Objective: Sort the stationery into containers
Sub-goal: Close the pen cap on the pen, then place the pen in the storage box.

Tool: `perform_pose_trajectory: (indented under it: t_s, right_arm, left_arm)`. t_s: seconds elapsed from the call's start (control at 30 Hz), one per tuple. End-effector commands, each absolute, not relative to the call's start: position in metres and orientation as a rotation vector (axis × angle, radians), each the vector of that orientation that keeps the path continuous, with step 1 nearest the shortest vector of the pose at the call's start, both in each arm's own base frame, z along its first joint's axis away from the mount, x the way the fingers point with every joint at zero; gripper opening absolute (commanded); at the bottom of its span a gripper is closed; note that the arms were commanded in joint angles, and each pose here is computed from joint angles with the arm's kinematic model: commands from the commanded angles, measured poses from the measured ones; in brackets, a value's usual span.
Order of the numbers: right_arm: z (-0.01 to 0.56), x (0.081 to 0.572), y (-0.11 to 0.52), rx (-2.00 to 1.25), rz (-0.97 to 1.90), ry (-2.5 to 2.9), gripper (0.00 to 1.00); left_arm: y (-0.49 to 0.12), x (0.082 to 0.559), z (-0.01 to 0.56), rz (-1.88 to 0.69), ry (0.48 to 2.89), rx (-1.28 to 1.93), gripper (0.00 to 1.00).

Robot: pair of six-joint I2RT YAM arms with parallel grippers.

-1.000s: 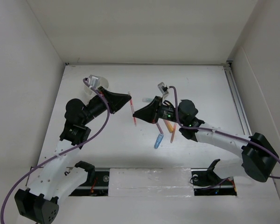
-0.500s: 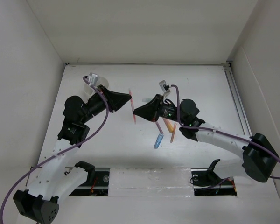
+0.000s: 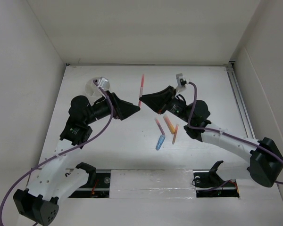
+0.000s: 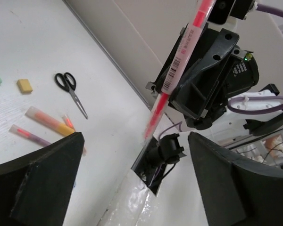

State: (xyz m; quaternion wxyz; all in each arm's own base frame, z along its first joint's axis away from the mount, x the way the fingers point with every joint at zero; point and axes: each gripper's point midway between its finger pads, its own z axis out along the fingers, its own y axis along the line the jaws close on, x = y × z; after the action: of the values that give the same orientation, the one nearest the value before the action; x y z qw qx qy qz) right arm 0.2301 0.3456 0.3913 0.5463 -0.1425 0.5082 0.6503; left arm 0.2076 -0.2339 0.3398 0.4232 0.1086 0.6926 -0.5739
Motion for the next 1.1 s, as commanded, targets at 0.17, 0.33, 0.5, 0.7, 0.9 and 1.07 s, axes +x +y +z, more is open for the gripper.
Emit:
perform_pose_trajectory:
  t_s: [0.17,0.33,0.5,0.7,0.9,1.07]
  right_arm:
    - [0.410,0.235,0.333,-0.348,1.411,1.175,0.00]
    - [0.408,0.223,0.339,-0.450,1.451,1.187,0.00]
    - [0.398,0.207,0.344,-0.531,1.492,1.215,0.00]
    - [0.401,0.189,0.347,-0.566,1.528,1.196,0.00]
    - [0.392,0.176,0.361,-0.611,1.560,1.213,0.00]
    - [0.377,0.175,0.373,-0.623,1.585,1.240,0.00]
  left_arm:
    - [-0.197,0.216,0.363,-1.176,1.632,0.135,1.00]
    - [-0.196,0.202,0.367,-1.155,1.571,0.251,1.00]
    - [-0.206,0.188,0.362,-1.202,1.551,0.387,1.00]
    - [-0.211,0.192,0.352,-1.212,1.594,0.402,1.00]
    - [-0.212,0.187,0.356,-1.232,1.562,0.423,1.00]
    - [-0.208,0.181,0.367,-1.222,1.514,0.425,0.98]
